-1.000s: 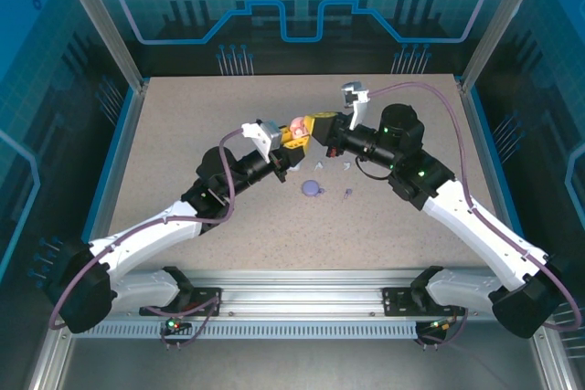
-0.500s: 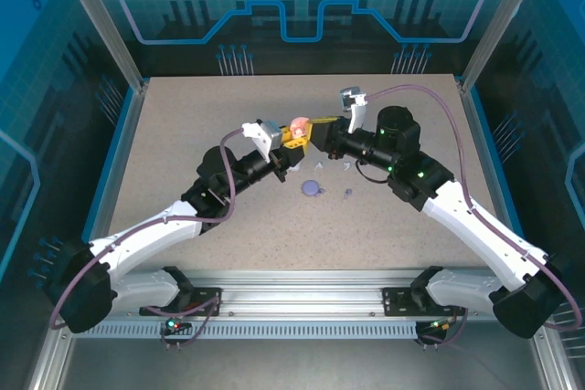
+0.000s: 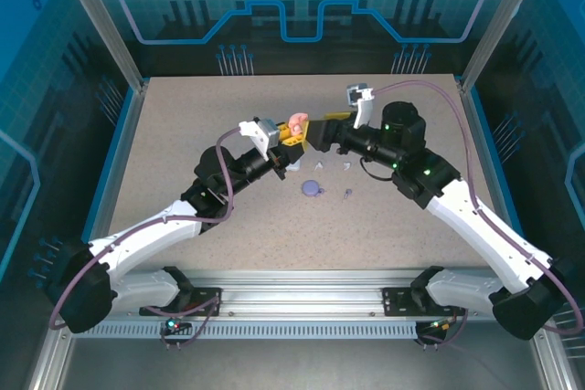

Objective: Insert the wireless bluetooth earbuds into the charging case

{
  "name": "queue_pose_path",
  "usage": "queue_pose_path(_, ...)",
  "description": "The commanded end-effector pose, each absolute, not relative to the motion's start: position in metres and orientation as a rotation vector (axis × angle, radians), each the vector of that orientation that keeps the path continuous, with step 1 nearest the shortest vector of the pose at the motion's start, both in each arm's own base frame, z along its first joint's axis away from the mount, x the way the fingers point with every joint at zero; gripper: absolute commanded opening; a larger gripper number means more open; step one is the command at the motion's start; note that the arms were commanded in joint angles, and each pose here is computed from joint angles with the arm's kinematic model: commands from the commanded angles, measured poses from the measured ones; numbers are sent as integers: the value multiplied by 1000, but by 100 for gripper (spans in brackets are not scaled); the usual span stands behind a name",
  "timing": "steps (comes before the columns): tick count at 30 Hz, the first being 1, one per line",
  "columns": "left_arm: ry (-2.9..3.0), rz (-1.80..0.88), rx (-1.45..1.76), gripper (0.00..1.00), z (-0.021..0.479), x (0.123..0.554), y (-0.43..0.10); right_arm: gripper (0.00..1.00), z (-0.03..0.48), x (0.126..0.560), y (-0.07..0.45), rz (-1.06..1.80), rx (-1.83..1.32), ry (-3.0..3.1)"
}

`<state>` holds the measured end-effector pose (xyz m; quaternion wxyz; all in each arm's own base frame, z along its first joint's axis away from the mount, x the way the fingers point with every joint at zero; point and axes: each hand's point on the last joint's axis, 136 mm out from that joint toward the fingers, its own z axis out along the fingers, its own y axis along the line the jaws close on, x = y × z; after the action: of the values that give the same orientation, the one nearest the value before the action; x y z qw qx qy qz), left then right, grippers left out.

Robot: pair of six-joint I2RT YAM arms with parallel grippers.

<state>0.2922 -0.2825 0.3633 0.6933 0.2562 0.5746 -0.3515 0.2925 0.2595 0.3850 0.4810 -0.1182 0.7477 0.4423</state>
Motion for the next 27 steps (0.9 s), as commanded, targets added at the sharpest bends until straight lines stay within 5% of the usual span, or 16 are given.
queue_pose_path(1,1215,-810,537,0,387,288,-278,89,430,280,243,1110,-273,1721)
queue_pose_path(11,1241,-805,588,0,374,282,-280,87,430,292,225,988,-205,1851)
queue_pose_path(14,1266,-810,643,0,363,277,-284,72,418,306,222,894,-188,1967)
queue_pose_path(20,1323,-841,718,0,341,269,-292,21,392,334,244,825,-260,2152)
queue_pose_path(23,1342,-851,726,0,335,269,-293,8,378,347,255,817,-287,2213)
queue_pose_path(27,1359,-859,736,0,328,268,-295,5,359,359,272,811,-324,2288)
